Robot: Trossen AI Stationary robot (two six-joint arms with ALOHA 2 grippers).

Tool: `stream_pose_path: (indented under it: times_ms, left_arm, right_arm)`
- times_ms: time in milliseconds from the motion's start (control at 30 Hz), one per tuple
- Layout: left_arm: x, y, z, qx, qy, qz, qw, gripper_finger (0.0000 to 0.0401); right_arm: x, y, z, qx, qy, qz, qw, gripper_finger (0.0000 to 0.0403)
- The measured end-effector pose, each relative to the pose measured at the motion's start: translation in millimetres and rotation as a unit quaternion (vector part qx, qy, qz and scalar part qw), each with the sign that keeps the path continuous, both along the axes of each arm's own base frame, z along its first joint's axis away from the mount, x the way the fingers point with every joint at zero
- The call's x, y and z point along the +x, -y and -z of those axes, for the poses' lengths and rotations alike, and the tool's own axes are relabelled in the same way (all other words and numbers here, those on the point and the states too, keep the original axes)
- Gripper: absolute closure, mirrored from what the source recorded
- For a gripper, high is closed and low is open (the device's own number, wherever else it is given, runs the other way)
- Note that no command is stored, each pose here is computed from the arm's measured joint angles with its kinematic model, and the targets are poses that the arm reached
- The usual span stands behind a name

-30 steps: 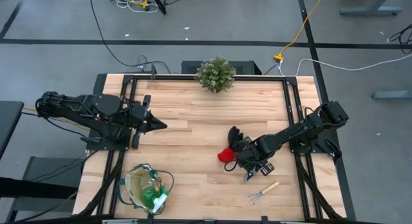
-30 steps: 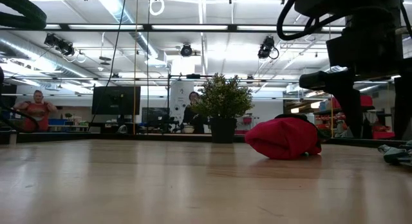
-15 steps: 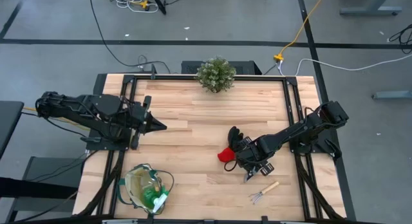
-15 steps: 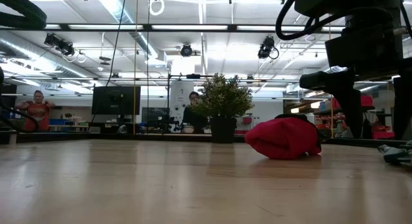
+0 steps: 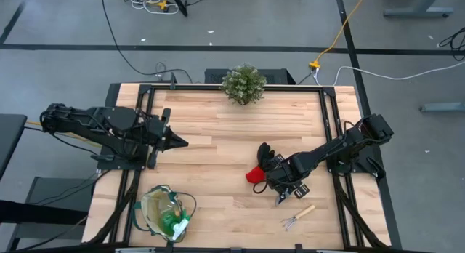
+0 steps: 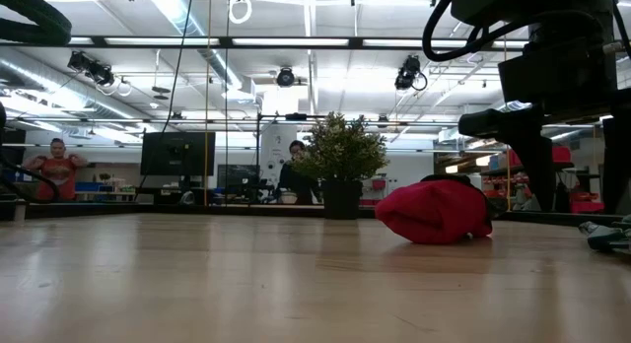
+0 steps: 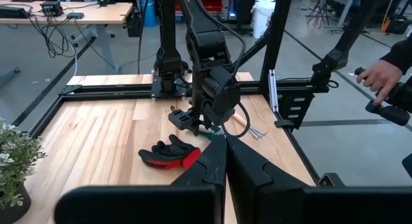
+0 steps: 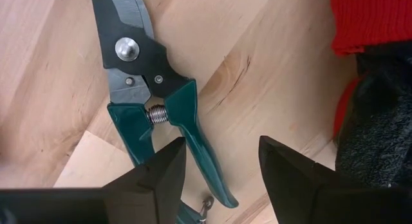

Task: Pick & Place Garden tools in Gardening bag
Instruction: Put the green shear scissors into the gardening bag

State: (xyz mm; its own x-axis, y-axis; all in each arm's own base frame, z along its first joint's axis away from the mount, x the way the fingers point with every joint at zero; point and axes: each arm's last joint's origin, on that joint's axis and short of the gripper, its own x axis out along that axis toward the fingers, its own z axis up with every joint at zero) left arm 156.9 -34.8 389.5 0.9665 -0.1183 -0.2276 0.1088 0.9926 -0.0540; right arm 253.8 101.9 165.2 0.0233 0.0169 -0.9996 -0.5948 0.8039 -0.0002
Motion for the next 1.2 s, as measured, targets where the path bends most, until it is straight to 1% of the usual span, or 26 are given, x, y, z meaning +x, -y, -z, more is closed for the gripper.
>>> stream_pose_path:
  times_ms: [633,1200]
  left_arm:
    - [0.2,0.0,-1.8,-0.007,0.008,-0.001,1.000,0.0385]
    - [-22.0,-5.4,-12.6,-0.013,0.050,0.000,0.999,0.0385]
  right_arm:
    - [0.0,0.0,0.0,0.000,0.000,0.000,1.000,0.0206]
    - [0.7,-0.4,0.2,0.001,0.004,0.001,1.000,0.0206]
